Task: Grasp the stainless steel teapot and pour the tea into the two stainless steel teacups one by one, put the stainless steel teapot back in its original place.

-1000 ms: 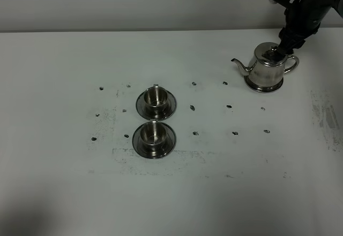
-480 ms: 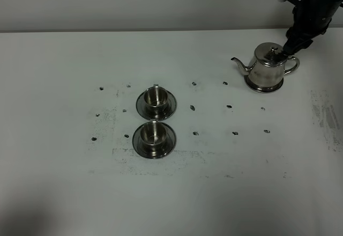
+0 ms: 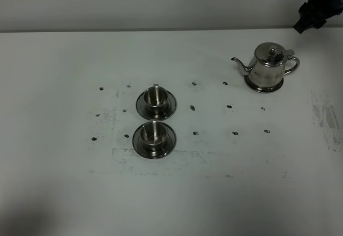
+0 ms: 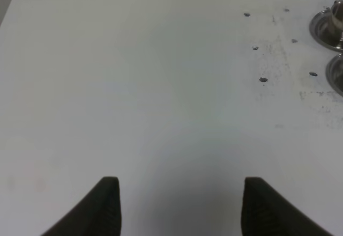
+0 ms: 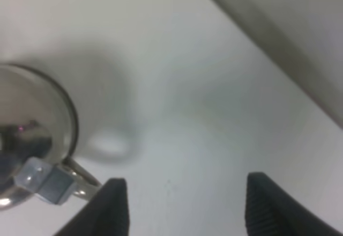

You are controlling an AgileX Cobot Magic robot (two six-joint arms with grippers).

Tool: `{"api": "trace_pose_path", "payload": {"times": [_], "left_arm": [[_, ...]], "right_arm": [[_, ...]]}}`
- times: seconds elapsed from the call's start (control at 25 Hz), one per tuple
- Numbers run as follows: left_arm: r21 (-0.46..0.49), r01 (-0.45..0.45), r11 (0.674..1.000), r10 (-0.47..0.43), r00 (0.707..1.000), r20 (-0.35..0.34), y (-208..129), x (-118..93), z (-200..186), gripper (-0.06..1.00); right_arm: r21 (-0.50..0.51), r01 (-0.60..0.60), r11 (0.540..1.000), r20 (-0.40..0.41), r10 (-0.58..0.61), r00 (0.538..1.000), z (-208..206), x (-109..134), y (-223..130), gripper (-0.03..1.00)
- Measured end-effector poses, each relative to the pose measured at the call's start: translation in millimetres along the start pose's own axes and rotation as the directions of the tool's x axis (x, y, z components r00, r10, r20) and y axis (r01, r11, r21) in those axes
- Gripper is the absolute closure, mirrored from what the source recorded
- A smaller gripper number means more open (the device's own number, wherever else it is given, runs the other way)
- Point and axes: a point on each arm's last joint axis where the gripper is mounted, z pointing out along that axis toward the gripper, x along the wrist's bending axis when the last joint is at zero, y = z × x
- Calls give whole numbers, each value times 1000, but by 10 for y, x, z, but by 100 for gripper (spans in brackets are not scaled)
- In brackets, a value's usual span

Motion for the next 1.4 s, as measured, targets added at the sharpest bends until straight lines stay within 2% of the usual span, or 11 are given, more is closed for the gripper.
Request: {"api": "trace_pose_path", "payload": {"times": [0.12, 0.24, 0.4, 0.6, 0.92, 1.4], "left_arm": [[0, 0, 1000, 0, 1000, 0, 0, 0, 0, 46], [0, 0, 1000, 0, 1000, 0, 0, 0, 0, 46], [0, -1, 1000, 1, 1000, 0, 0, 0, 0, 46], [0, 0, 1000, 0, 1000, 0, 0, 0, 0, 46], [0, 0, 1000, 0, 1000, 0, 0, 0, 0, 46], [0, 0, 1000, 0, 1000, 0, 0, 0, 0, 46]], "right_arm": [[-81, -49, 995, 31, 52, 998, -79, 46, -155, 48], [-132, -101, 986, 44, 107, 993, 25, 118, -353, 48], [-137, -122, 983, 58, 131, 990, 265, 187, -551, 48], [-156, -126, 980, 76, 139, 987, 427, 186, -564, 48], [-147, -58, 987, 75, 70, 995, 608, 235, -544, 48], [-156, 98, 983, 95, -84, 992, 602, 324, -440, 48]]}}
